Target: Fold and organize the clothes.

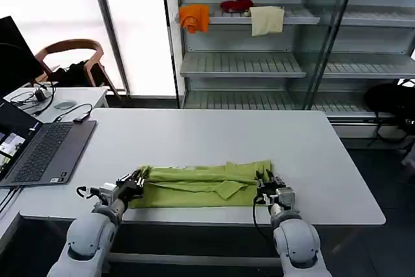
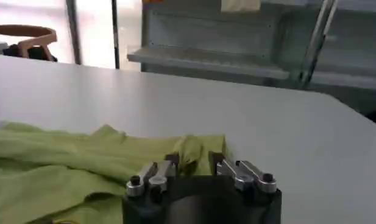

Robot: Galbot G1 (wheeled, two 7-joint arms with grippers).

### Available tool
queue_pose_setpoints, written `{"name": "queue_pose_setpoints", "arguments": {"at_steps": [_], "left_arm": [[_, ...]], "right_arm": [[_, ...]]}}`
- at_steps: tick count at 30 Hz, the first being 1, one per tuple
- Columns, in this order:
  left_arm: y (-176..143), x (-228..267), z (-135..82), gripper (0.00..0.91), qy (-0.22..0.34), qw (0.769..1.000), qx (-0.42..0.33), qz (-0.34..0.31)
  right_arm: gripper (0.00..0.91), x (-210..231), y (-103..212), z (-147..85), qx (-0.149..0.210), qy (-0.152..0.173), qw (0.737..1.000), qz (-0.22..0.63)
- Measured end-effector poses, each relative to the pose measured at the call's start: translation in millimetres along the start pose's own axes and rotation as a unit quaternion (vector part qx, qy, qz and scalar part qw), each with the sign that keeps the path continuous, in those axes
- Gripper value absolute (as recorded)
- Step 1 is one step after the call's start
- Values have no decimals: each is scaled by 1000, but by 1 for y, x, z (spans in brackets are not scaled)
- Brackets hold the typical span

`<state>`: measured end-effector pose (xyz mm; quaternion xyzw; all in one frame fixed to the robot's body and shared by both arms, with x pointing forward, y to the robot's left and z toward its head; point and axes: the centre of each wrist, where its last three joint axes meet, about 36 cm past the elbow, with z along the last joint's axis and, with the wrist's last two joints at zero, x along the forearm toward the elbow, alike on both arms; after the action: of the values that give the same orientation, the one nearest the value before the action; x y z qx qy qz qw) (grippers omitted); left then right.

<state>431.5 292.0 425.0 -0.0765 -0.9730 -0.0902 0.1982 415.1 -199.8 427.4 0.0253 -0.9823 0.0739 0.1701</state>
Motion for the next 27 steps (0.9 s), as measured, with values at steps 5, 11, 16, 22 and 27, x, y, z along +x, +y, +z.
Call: {"name": "queue_pose_setpoints", "arguments": {"at_steps": [5,11,16,22,27], "left_arm": [[-1,5,1,907,-9,1000,5,-15],[-5,16,4,907,-42,998,51,-17],[-15,24,15,907,-48,995,87,-20],[-27,30,25,907,-43,992,114,-26],[-30,30,29,897,-41,990,130,-32]], "right_arm": [[907,5,-7,-5,-5,-23,1000,7],[907,9,-24,-21,-64,-85,994,-10],[907,9,-32,-32,-97,-120,988,-20],[907,11,-36,-37,-117,-139,983,-28],[907,13,-40,-38,-122,-148,981,-30]]}}
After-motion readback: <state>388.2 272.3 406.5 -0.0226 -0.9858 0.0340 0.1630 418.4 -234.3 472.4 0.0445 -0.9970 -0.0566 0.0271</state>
